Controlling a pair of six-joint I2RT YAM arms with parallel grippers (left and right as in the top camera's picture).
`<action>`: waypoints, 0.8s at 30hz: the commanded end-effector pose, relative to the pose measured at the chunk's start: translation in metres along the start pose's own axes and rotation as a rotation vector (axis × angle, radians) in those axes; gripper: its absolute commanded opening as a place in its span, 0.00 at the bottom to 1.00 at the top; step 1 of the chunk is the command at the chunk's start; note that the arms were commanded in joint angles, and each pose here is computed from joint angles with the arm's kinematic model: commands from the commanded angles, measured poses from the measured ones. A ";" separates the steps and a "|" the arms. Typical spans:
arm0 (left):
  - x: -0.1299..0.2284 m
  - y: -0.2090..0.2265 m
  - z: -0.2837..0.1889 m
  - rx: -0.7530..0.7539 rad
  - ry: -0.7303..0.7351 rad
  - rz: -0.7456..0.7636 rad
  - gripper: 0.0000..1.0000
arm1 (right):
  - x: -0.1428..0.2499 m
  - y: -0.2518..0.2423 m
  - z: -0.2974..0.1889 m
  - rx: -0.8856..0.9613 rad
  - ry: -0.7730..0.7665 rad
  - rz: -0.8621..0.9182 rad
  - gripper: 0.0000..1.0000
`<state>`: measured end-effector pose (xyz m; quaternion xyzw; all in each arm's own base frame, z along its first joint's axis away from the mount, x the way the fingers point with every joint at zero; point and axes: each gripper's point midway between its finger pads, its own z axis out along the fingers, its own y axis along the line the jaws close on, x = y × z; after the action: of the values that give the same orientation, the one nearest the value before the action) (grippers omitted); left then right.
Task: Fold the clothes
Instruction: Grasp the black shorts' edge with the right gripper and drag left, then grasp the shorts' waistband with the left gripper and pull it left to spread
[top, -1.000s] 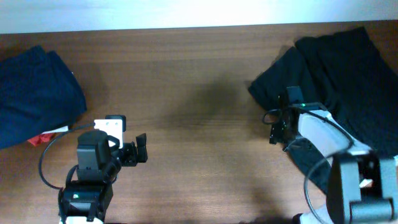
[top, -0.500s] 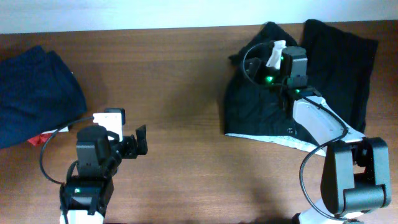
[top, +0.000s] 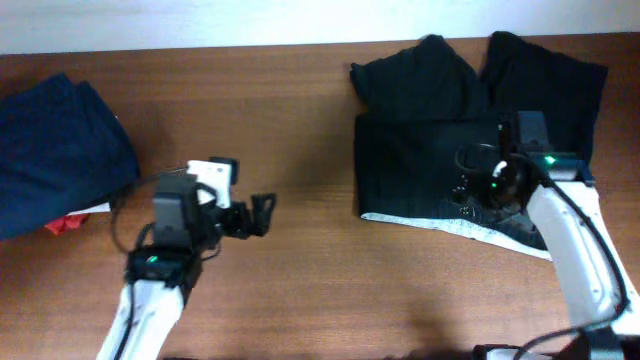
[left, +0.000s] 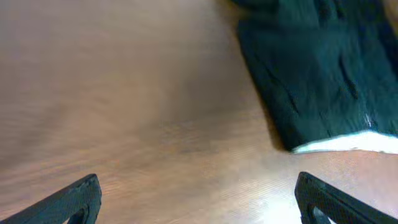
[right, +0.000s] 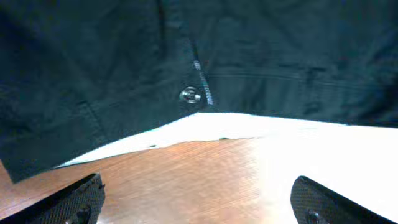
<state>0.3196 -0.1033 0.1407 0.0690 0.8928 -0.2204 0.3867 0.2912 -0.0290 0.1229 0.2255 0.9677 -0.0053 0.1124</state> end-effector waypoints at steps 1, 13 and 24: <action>0.020 -0.039 0.039 0.129 0.091 0.026 0.99 | 0.005 -0.027 -0.019 0.042 -0.017 0.057 0.99; 0.108 -0.146 0.158 0.364 0.242 -0.219 0.97 | 0.024 -0.050 -0.024 0.077 0.063 0.113 0.99; 0.108 -0.154 0.192 0.337 0.313 -0.305 0.01 | 0.025 -0.048 -0.024 0.069 0.071 0.110 0.99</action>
<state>0.3342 -0.3331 0.0141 0.0335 0.8808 -0.4198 0.2164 0.2433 -0.0580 0.1326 0.2797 0.9580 -0.0226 0.0598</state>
